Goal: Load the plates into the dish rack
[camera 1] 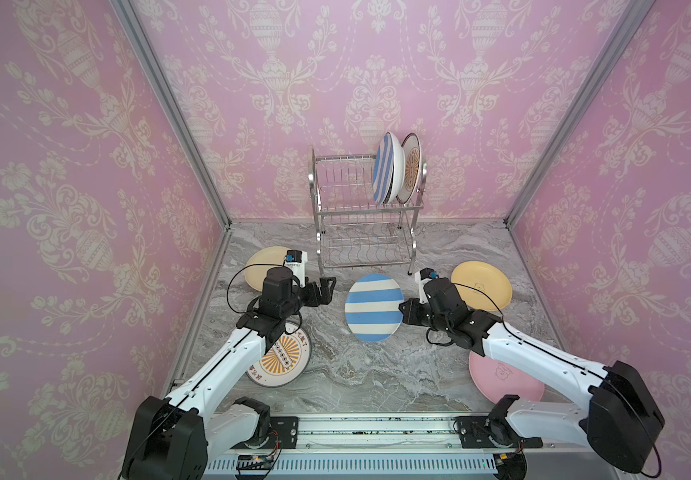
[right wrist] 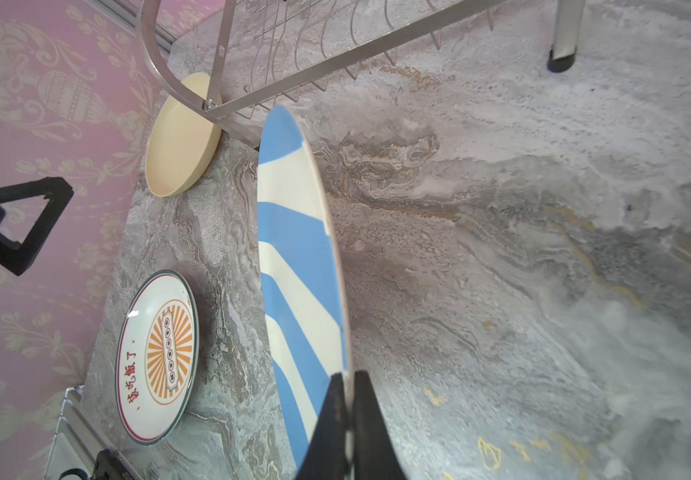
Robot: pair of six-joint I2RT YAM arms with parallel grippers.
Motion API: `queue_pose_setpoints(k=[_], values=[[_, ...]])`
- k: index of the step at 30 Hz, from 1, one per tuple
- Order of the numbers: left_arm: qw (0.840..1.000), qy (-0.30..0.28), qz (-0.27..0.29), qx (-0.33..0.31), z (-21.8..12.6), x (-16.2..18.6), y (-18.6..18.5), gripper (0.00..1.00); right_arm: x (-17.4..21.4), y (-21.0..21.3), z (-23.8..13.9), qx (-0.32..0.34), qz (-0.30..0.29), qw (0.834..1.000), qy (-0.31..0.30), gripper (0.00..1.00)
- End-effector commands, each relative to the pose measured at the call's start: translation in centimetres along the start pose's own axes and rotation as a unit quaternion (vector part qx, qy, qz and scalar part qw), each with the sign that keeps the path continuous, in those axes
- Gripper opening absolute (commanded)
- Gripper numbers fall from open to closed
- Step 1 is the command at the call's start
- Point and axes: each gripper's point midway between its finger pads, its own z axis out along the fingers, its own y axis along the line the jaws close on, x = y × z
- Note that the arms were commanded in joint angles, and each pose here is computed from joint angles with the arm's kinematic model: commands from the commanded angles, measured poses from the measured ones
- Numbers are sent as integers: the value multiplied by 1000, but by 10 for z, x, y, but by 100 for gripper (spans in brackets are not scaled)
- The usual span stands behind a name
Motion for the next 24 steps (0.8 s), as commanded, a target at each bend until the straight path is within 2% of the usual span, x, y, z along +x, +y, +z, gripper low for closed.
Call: queue_pose_setpoints(k=[1, 6, 9, 12, 13, 20, 24], values=[[999, 7, 20, -29, -4, -2, 9, 99, -19, 3, -42, 41, -71, 997, -14, 0], [999, 6, 23, -28, -7, -6, 9, 99, -60, 34, -100, 47, -145, 987, -44, 0], [999, -1, 26, -29, -9, -10, 9, 99, -99, 62, -136, 38, -179, 978, -97, 0], [999, 3, 29, -32, -11, -8, 11, 99, -130, 84, -156, 39, -207, 967, -143, 0], [999, -11, 33, -28, -14, -22, 5, 99, -139, 92, -161, 41, -215, 963, -158, 0], [998, -39, 41, -32, -27, -40, 6, 99, -215, 143, -174, 76, -260, 929, -254, 0], [998, -52, 45, 5, -32, -48, -7, 99, -258, 164, -178, 108, -262, 903, -323, 0]])
